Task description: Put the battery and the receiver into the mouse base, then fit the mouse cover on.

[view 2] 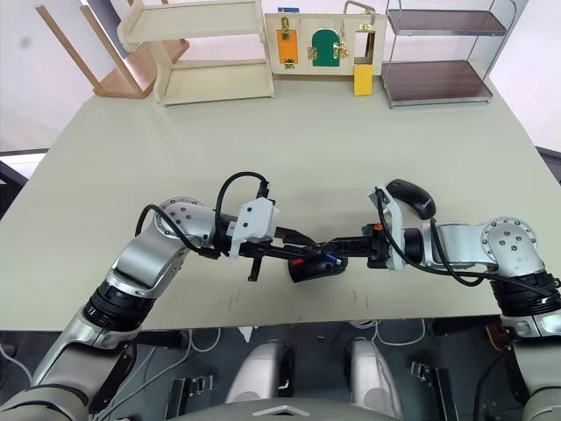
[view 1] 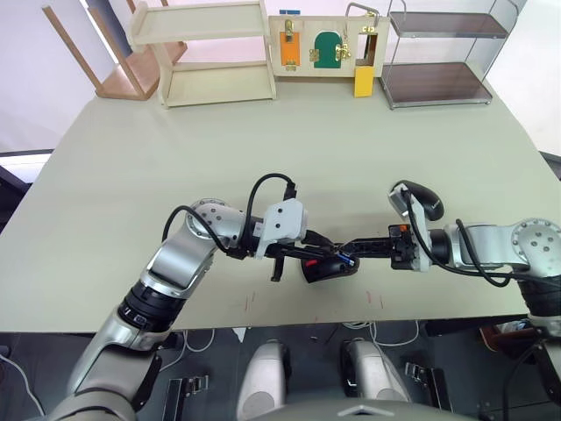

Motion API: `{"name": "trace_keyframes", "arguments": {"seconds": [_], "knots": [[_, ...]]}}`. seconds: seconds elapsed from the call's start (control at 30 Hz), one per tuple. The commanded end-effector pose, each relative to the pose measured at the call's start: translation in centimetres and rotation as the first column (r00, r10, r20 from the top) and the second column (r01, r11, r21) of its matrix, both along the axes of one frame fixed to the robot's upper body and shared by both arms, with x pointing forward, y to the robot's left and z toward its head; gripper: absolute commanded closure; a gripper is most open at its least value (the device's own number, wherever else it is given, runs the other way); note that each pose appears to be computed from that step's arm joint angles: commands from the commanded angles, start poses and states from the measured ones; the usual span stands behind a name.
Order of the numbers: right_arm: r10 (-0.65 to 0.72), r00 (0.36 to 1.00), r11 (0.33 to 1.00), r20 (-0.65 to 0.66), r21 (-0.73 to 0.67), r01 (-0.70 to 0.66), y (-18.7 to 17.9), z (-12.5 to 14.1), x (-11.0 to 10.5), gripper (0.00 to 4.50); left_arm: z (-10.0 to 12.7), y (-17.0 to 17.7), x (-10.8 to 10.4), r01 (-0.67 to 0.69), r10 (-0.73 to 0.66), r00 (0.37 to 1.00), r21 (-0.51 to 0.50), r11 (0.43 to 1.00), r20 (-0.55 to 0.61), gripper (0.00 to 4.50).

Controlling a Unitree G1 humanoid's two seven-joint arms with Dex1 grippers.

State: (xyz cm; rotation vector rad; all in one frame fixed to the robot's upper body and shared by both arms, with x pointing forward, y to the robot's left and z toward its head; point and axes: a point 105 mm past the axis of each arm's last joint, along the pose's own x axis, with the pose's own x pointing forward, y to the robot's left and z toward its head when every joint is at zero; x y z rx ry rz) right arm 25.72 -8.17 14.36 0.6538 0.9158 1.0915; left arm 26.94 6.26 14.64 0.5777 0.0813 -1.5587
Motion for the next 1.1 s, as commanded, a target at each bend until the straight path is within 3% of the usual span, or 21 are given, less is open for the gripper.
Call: {"name": "trace_keyframes", "arguments": {"seconds": [0.03,0.17,0.27,0.47,0.6,0.93,1.1], "knots": [[0.073,0.997,0.997,0.033,0.021,-0.073,0.7,1.0,-1.0,4.42,1.1,-0.4,-0.2,0.021,-0.020,0.999,-0.026,0.999,0.046,4.43],[0.072,0.997,0.997,0.037,0.035,-0.073,0.6,1.2,-1.0,4.42,1.0,-0.1,-0.6,0.031,-0.031,1.000,-0.021,0.999,0.002,4.43],[0.065,0.997,0.997,0.043,0.046,-0.067,0.6,1.4,-0.9,4.50,1.0,0.0,-0.6,0.020,-0.020,1.000,-0.024,1.000,-0.014,3.28],[0.049,0.998,0.997,0.049,0.050,-0.051,0.5,1.6,-0.6,4.50,1.1,0.1,-0.3,0.001,-0.002,1.000,-0.045,0.999,-0.028,1.81],[0.035,0.998,0.998,0.053,0.056,-0.038,0.2,1.8,-0.4,4.50,1.1,0.3,-0.3,-0.006,0.004,0.999,-0.050,0.999,-0.031,0.06],[-0.042,0.993,0.996,0.110,0.081,0.033,-2.0,3.1,-0.1,4.50,0.4,2.2,0.0,-0.109,0.105,0.993,-0.072,0.991,-0.056,0.06],[-0.045,0.972,0.999,0.232,0.012,0.043,-3.8,2.7,-0.7,4.50,-0.4,3.1,0.3,-0.201,0.193,0.977,-0.089,0.976,-0.085,0.06]]}}
